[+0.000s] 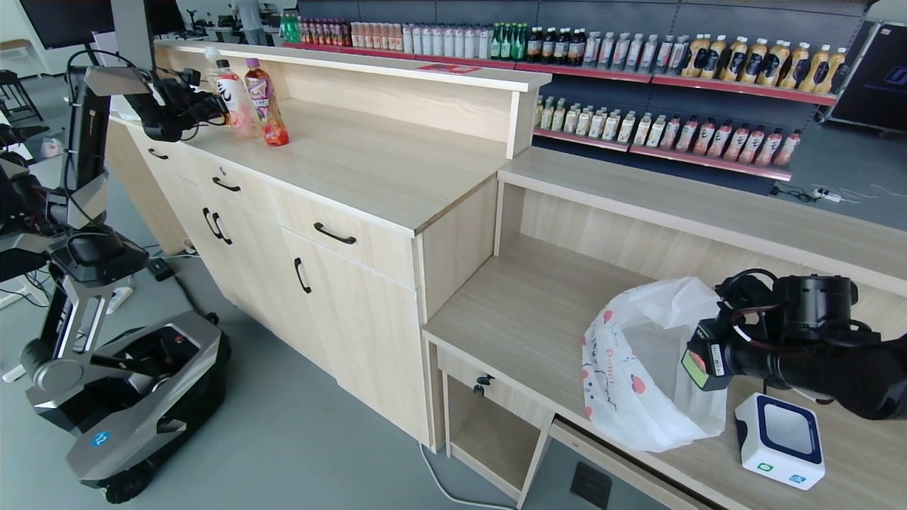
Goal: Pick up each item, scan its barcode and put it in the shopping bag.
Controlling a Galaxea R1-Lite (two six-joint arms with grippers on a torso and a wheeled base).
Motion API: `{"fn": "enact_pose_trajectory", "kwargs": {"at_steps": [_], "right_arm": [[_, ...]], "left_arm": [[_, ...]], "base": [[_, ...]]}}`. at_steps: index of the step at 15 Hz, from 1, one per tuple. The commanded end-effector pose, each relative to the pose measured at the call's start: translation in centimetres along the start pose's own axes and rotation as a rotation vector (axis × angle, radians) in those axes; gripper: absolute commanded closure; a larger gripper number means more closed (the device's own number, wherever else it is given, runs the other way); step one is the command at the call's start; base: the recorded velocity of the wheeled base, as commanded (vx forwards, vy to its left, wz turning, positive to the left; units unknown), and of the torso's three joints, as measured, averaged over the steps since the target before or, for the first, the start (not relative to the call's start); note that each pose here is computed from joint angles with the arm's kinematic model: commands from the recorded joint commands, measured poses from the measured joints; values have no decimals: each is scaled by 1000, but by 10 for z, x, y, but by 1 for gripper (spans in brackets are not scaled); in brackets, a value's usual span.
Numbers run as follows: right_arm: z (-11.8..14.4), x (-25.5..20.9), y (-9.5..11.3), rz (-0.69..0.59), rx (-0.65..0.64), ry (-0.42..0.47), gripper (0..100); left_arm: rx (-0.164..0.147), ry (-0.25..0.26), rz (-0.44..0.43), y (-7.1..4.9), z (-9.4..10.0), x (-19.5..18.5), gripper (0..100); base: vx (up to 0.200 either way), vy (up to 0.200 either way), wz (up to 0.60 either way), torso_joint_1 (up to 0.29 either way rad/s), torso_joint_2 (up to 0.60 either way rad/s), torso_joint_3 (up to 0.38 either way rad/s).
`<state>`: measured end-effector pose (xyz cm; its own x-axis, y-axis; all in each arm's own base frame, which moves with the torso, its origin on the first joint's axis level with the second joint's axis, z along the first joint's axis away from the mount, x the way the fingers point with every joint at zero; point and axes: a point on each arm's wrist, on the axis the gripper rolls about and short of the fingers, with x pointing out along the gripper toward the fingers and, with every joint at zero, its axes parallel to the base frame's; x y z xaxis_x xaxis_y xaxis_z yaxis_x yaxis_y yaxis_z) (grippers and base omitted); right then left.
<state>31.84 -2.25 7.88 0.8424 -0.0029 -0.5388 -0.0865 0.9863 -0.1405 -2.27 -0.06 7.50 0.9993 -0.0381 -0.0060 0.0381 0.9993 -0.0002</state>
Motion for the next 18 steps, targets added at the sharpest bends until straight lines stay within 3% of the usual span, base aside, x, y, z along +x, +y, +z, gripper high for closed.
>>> {"fn": "enact_pose_trajectory", "kwargs": {"at_steps": [1,5,9,18], "right_arm": [[-10,18,5,17,-5,27,100],[-23,32,7,26,-40,55,100],[-31,53,18,97,-57,-20,100],[-44,75,26,208,-91,-45,100]], "left_arm": [[0,0,0,0,0,0,0],[0,0,0,0,0,0,0],[0,0,0,0,0,0,0],[2,0,1,0,0,0,0]], "base": [[0,0,0,0,0,0],[0,0,0,0,0,0],[0,0,0,0,0,0],[0,0,0,0,0,0]]}}
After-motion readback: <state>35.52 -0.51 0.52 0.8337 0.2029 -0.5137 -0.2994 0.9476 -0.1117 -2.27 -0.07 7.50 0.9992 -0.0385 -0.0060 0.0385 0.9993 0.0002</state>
